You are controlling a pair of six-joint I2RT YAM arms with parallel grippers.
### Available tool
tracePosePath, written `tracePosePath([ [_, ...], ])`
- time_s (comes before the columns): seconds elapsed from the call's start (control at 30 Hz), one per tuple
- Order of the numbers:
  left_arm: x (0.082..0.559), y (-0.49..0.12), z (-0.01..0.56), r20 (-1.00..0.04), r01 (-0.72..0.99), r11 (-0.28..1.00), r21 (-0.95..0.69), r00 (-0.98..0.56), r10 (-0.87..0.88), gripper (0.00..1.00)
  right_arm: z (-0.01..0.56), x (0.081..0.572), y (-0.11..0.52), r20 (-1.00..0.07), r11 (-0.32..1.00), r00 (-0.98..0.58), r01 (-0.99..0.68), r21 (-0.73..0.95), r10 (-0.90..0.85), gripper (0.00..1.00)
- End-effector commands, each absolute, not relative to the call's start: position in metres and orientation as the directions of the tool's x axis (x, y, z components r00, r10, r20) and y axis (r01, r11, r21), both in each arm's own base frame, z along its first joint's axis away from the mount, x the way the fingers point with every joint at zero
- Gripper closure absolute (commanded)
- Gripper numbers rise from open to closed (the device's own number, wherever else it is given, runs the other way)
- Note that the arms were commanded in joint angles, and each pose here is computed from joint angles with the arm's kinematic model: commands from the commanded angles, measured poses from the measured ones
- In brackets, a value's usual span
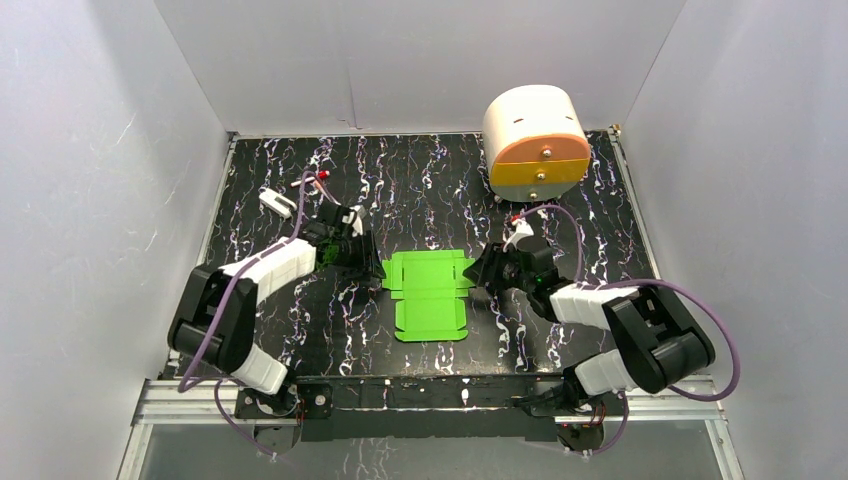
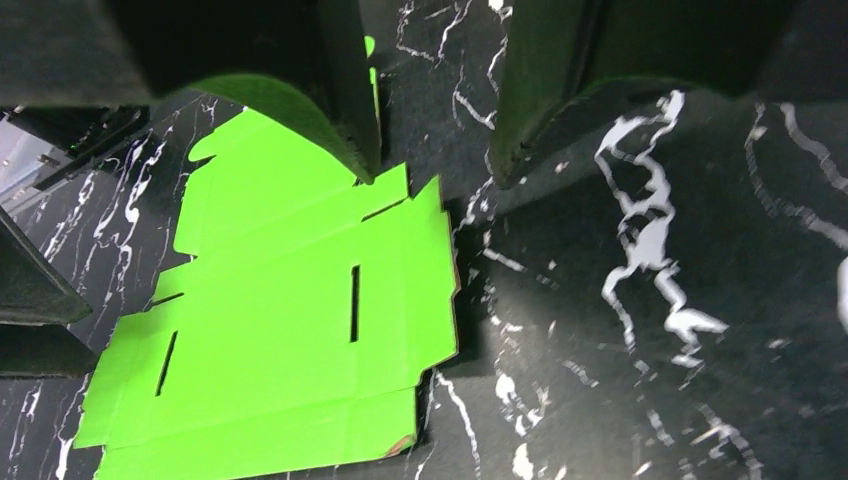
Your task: Fold the paper box
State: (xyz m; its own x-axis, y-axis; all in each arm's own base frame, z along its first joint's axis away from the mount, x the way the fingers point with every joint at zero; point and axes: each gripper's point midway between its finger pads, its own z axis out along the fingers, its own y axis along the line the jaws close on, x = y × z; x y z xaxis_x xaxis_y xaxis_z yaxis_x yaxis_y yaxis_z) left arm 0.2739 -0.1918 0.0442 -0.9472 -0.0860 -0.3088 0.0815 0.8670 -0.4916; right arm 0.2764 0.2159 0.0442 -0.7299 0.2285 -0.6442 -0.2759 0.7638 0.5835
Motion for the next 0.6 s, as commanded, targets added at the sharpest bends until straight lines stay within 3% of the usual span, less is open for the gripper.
tracePosePath([
  [0.0,0.270,-0.175,0.065,-0.384,0.091,0.895,-0.437,-0.919,-0.094,0.54,0.048,0.272,0.208,-0.685,0.778,-0.701,-0.313,0.545,0.198,0.37],
  [0.2,0.272,-0.171,0.082,-0.436,0.141,0.898,-0.417,-0.898,-0.061,0.46,0.057,0.274,0.203,-0.709,0.800,-0.690,-0.337,0.496,0.149,0.33],
  [0.57,0.290,-0.196,0.065,-0.357,0.184,0.862,-0.472,-0.934,0.005,0.45,0.074,0.287,0.206,-0.742,0.793,-0.659,-0.382,0.475,0.127,0.31],
])
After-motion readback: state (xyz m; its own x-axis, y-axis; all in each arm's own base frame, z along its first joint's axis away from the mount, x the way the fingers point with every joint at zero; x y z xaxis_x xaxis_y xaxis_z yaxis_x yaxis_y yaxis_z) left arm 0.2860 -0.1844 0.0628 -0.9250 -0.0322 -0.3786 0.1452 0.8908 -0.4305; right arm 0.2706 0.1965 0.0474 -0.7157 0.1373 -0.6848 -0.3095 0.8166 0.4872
